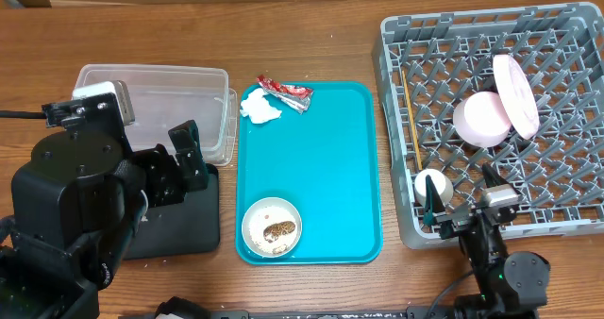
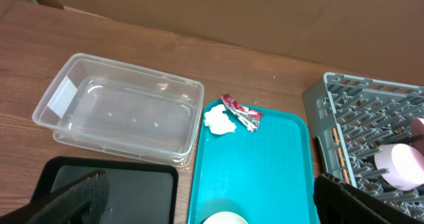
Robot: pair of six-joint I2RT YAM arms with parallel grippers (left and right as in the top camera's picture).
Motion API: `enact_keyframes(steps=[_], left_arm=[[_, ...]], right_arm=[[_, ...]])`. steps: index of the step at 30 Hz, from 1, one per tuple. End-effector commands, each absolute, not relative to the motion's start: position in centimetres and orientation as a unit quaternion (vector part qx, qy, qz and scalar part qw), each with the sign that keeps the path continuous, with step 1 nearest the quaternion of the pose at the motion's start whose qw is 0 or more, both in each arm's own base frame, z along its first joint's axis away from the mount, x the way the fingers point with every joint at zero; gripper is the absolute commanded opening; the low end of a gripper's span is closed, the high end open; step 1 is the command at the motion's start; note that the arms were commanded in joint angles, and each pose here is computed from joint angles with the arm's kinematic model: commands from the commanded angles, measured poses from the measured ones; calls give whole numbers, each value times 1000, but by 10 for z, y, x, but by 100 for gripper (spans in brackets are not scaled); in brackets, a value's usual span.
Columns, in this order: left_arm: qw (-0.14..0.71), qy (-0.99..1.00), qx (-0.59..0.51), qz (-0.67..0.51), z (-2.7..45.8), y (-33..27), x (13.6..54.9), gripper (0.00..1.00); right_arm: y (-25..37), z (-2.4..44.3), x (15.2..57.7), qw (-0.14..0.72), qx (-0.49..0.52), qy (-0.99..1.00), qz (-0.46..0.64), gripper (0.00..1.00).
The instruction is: Sort waste into correct bins and load items into the dishwasher
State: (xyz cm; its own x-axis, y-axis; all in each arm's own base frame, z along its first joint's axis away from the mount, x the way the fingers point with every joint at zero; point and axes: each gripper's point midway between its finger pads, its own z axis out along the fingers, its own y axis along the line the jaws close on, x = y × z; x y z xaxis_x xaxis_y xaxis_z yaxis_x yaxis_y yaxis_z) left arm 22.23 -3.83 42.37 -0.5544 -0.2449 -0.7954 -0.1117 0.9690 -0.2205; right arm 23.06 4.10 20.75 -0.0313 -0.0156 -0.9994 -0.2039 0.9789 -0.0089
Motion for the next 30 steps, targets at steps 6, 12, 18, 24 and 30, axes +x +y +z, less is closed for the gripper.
enact_keyframes(steps=[6, 12, 18, 24, 30], left_arm=[[464, 876, -111, -68, 425, -35, 224, 100], [464, 876, -111, -68, 425, -35, 224, 100], [464, 876, -111, -68, 425, -35, 224, 100], [464, 876, -111, -68, 425, -35, 224, 100], [464, 876, -111, -68, 425, -35, 224, 100]], right_arm=[[37, 183, 244, 717, -70, 691, 58, 100], [35, 183, 244, 715, -65, 694, 53, 100], [37, 176, 244, 705, -69, 704, 57, 100], [37, 171, 244, 698, -69, 711, 57, 100], [37, 171, 244, 698, -68, 711, 57, 100]])
